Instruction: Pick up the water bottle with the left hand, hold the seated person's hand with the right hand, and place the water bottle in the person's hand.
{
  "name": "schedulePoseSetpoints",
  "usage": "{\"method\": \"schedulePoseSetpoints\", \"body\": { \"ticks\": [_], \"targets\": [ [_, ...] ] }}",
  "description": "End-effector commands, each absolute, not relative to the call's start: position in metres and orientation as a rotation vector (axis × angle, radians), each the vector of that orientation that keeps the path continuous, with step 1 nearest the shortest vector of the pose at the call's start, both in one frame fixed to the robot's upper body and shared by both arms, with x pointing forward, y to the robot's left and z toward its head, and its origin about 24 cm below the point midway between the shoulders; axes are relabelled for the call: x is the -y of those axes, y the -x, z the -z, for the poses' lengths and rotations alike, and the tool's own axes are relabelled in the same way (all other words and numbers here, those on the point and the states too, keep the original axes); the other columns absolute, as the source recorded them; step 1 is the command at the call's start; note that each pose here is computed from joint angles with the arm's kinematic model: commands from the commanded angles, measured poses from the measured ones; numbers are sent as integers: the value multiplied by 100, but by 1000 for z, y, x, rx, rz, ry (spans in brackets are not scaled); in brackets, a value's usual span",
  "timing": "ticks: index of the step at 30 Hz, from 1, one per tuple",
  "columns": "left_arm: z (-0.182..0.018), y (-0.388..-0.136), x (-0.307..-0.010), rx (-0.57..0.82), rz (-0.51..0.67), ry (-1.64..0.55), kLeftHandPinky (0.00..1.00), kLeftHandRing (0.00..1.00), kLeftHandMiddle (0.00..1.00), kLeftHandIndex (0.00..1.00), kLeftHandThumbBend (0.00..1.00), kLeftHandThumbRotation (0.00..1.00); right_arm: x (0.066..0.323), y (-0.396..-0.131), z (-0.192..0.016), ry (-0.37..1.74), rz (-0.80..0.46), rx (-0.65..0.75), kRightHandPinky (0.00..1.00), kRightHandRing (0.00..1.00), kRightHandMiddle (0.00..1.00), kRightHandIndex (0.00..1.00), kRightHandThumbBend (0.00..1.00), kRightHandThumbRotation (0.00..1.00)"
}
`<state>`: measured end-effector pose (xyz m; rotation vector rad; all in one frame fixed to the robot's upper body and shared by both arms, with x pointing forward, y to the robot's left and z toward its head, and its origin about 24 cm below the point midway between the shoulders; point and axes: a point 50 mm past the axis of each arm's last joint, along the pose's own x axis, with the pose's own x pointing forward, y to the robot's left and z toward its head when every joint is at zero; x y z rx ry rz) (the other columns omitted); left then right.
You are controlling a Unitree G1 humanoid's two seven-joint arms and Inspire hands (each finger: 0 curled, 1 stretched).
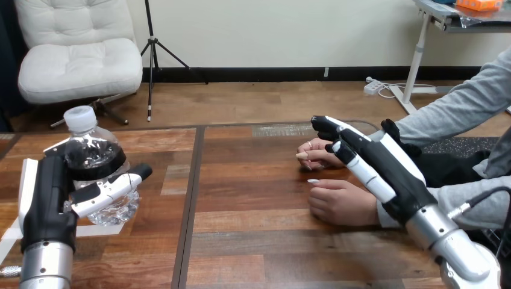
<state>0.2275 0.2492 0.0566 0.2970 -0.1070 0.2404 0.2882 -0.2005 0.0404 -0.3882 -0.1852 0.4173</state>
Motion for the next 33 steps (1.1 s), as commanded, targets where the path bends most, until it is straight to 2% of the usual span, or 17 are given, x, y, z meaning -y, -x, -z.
{"method": "schedulePoseSetpoints", "body": {
  "ticks": [1,10,16,21,33],
  "targets": [
    [-91,-241,-242,272,-222,-315,29,36,40,41,75,0,204,-308,-67,449,-398,279,90,93,92,90,66,99],
    [-91,-240,-242,273,-223,-309,29,36,40,41,75,0,209,-314,-70,536,-397,281,87,91,91,90,59,100],
    [-90,-241,-243,276,-221,-316,29,36,40,41,74,0,212,-318,-71,601,-390,267,86,90,90,90,59,100],
    [-90,-241,-243,278,-216,-319,30,35,40,41,74,0,216,-322,-70,642,-386,248,84,89,90,89,66,100],
    [-89,-240,-244,263,-222,-316,31,36,40,41,73,0,227,-332,-69,726,-374,182,83,88,90,90,73,100]
  ]
}}
